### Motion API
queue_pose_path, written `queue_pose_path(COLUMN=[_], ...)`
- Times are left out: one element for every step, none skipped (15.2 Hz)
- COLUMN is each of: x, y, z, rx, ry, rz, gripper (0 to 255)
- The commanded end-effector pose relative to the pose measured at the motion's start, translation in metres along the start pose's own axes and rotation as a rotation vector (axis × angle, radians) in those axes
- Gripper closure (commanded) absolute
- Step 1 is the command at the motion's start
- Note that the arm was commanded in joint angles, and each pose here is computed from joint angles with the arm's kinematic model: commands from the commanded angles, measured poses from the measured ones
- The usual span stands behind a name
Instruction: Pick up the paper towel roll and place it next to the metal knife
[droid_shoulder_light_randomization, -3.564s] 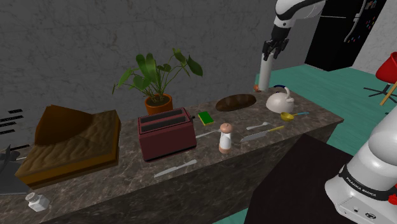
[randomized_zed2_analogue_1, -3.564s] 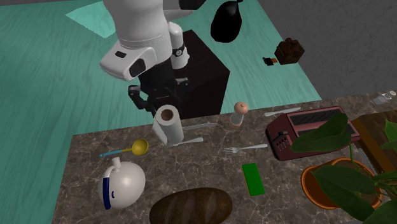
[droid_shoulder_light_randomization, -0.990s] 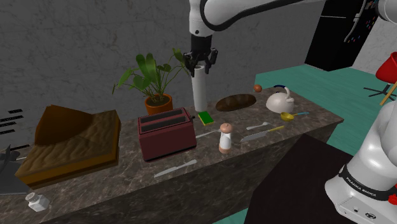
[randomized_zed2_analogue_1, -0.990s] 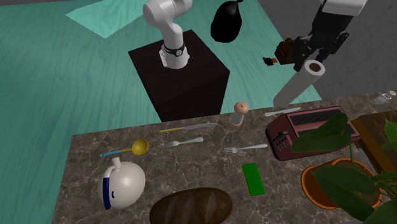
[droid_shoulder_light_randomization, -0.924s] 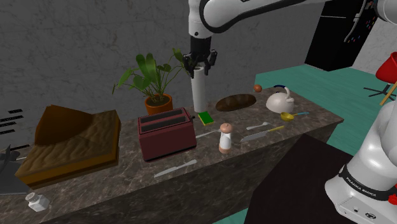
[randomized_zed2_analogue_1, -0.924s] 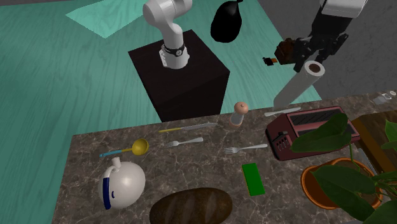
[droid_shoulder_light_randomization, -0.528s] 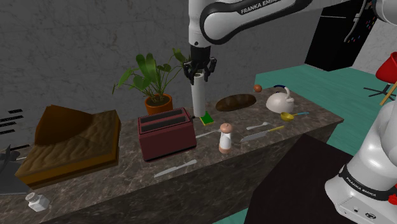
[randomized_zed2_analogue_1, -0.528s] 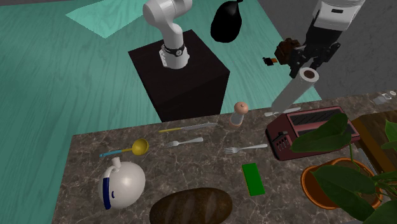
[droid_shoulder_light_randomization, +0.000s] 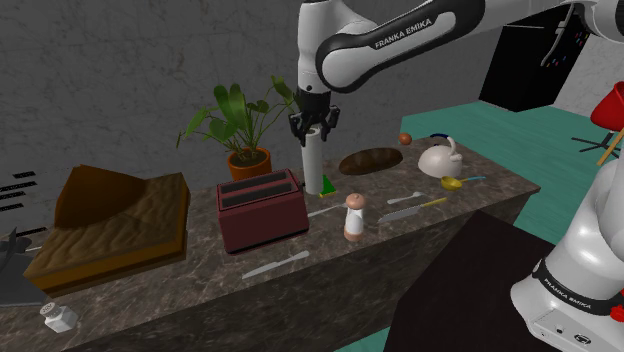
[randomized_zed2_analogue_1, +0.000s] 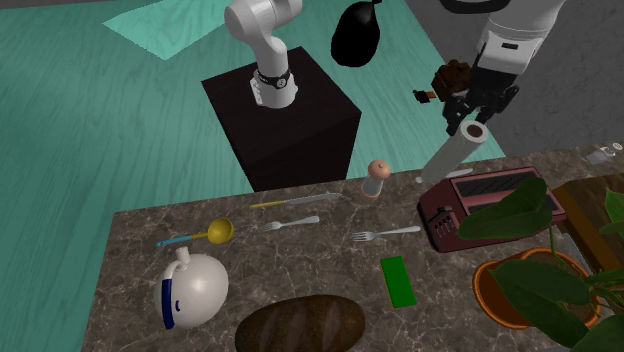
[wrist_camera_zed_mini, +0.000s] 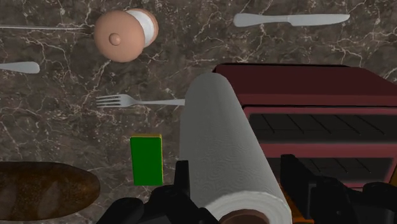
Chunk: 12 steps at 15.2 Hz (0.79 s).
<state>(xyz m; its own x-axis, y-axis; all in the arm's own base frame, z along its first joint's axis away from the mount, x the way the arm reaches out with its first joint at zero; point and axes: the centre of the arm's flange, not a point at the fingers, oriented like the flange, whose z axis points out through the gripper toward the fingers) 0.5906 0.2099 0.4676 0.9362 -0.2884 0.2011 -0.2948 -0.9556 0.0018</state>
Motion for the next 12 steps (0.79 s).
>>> queue_pose_path(x=[-0.002, -0.003, -0.005, -0.006, -0.007, -0.008, -0.009, -0.01, -0.011, -0.012, -0.013, -0.014], y=[0.001, 0.0, 0.0, 0.0, 0.0, 0.0, 0.0, 0.0, 0.0, 0.0, 0.0, 0.0], z=[0.011, 0.016, 0.021, 0.026, 0.032, 0.037, 0.042, 0.047, 0.052, 0.057, 0.063, 0.068], rx=[0.0, 0.0, 0.0, 0.0, 0.0, 0.0, 0.0, 0.0, 0.0, 0.0, 0.0, 0.0], ry=[0.001, 0.001, 0.001, 0.001, 0.001, 0.001, 0.001, 0.001, 0.001, 0.001, 0.001, 0.001], rz=[0.0, 0.0, 0.0, 0.0, 0.0, 0.0, 0.0, 0.0, 0.0, 0.0, 0.0, 0.0], gripper=[255, 255, 255, 255, 255, 255, 255, 255, 255, 255, 255, 255])
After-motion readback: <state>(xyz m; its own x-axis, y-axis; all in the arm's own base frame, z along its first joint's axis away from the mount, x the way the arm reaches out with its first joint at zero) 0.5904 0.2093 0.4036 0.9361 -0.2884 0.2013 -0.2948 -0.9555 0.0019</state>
